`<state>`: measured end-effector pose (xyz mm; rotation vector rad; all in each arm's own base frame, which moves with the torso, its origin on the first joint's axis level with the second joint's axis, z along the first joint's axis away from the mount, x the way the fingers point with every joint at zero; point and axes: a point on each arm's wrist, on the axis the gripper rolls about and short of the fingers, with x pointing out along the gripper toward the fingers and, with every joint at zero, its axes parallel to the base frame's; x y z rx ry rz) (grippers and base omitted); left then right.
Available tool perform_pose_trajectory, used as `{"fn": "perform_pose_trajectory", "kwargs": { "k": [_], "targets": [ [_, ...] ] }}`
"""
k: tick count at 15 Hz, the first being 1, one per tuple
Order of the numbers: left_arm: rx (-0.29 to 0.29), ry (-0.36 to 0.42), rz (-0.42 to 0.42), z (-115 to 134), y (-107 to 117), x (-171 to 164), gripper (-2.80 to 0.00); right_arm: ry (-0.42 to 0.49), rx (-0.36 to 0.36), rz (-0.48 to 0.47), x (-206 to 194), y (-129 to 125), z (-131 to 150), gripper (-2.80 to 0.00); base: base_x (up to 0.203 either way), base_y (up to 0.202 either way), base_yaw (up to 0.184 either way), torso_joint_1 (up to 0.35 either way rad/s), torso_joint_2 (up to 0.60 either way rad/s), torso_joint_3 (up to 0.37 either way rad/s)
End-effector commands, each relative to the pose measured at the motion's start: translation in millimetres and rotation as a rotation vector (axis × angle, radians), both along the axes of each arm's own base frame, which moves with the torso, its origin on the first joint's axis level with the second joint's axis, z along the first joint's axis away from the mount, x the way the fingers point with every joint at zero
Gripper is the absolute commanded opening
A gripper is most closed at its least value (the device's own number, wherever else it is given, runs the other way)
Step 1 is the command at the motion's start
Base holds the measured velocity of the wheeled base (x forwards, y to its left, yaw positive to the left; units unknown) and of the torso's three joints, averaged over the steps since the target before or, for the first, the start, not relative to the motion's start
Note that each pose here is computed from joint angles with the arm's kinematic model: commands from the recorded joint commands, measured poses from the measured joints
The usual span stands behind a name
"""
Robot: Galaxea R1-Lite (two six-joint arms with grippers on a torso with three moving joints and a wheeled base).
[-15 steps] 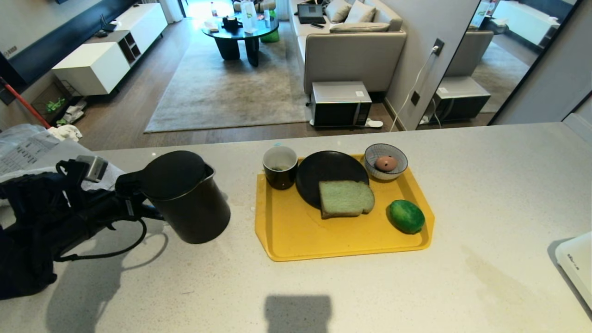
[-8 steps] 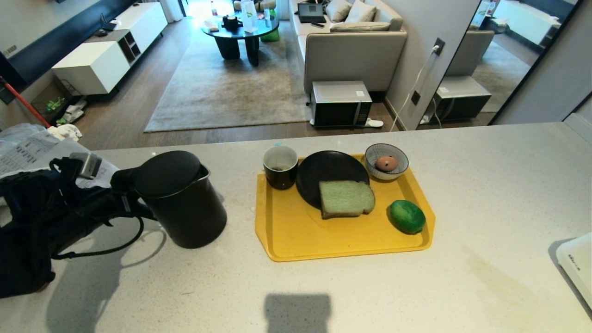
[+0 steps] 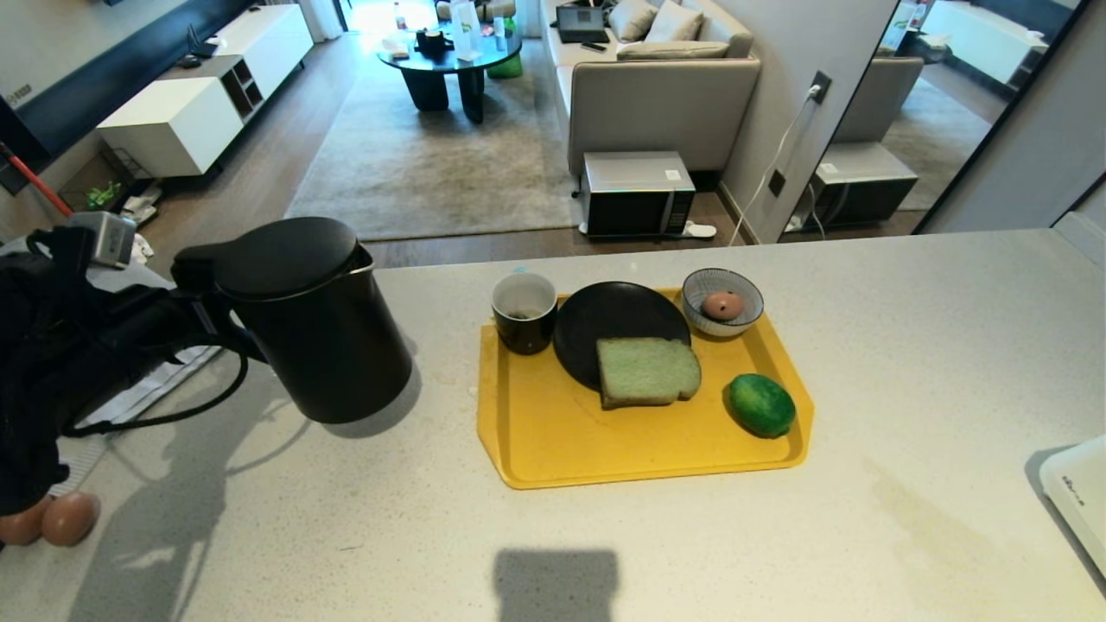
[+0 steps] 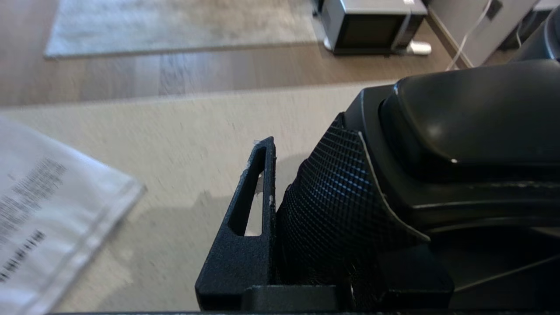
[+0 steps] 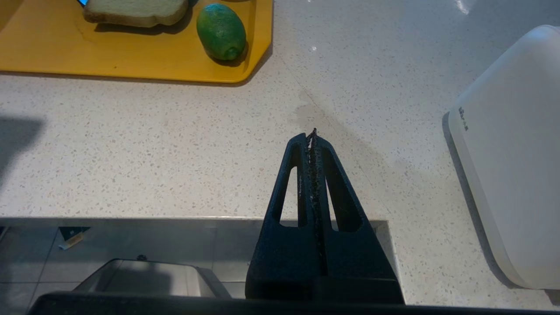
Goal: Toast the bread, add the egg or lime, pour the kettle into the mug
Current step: Pick up the kettle
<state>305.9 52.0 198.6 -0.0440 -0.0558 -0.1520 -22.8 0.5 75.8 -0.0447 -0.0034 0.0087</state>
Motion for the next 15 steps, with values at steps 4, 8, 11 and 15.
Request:
{"fn": "perform_pose_trajectory", "kwargs": {
  "k": [4,8,11,15],
  "targets": [
    [0.017,-0.112,0.031,41.2,0.2,-0.9,-2.80,0.000,-0.001,0.000,0.0,0.0,0.0,-2.80,0.000,0.000,0.000,0.000,0.00,0.000],
    [0.021,-0.191,0.072,84.7,-0.2,12.6,-2.80,0.000,0.000,0.000,0.0,0.0,0.0,-2.80,0.000,0.000,0.000,0.000,0.00,0.000],
    [0.012,-0.244,0.121,108.0,-3.5,29.5,-2.80,0.000,-0.001,0.000,0.0,0.0,0.0,-2.80,0.000,0.000,0.000,0.000,0.00,0.000],
    [0.007,-0.239,0.111,116.7,-7.5,29.1,-2.80,0.000,0.000,0.000,0.0,0.0,0.0,-2.80,0.000,0.000,0.000,0.000,0.00,0.000]
  ]
}}
